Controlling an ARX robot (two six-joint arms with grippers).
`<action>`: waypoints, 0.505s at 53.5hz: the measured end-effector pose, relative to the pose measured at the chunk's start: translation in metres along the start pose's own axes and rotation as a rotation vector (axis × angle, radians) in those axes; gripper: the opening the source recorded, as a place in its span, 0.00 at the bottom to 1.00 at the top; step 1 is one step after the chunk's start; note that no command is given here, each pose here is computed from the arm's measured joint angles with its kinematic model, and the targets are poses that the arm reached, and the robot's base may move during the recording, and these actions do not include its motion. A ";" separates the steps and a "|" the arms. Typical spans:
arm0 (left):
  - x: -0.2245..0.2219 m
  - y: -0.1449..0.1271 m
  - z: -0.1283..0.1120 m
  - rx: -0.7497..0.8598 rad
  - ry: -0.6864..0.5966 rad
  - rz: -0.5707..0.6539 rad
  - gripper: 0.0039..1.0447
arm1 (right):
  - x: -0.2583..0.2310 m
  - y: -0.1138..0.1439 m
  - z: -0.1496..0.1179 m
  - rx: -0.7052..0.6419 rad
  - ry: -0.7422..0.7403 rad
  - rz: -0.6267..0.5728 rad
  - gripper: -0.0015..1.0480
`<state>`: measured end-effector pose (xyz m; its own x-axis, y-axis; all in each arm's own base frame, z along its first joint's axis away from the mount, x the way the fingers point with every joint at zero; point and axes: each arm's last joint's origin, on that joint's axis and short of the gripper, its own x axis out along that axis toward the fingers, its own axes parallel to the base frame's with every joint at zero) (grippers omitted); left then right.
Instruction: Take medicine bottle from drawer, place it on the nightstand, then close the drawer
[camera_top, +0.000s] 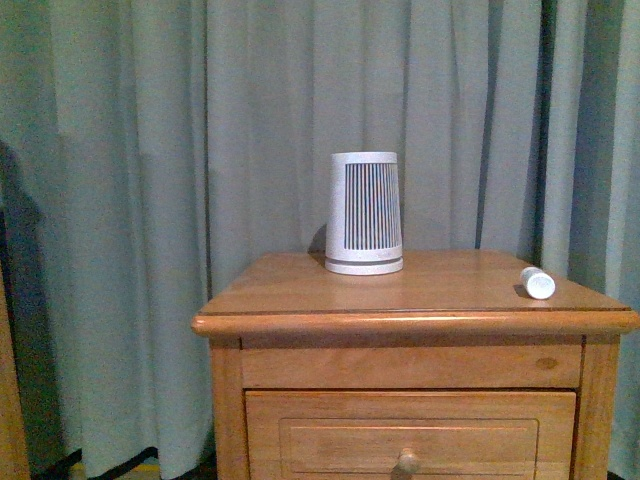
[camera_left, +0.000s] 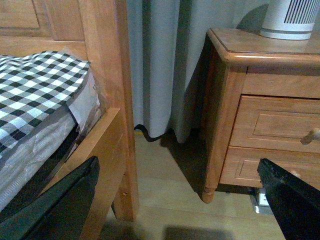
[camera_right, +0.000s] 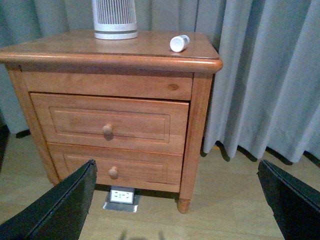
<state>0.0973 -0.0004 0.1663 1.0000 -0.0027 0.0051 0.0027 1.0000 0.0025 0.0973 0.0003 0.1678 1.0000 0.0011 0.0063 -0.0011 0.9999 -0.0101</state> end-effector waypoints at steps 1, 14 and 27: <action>0.000 0.000 0.000 0.000 0.000 0.000 0.94 | 0.000 0.000 0.000 0.000 0.000 0.000 0.93; 0.000 0.000 0.000 0.000 0.000 0.000 0.94 | 0.000 0.000 0.000 0.000 0.000 0.000 0.93; 0.000 0.000 0.000 0.000 0.000 0.000 0.94 | 0.000 0.000 0.000 0.000 0.000 0.000 0.93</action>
<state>0.0973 -0.0004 0.1663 1.0000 -0.0027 0.0051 0.0027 1.0000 0.0021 0.0973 0.0003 0.1678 1.0000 0.0011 0.0063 -0.0011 0.9999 -0.0101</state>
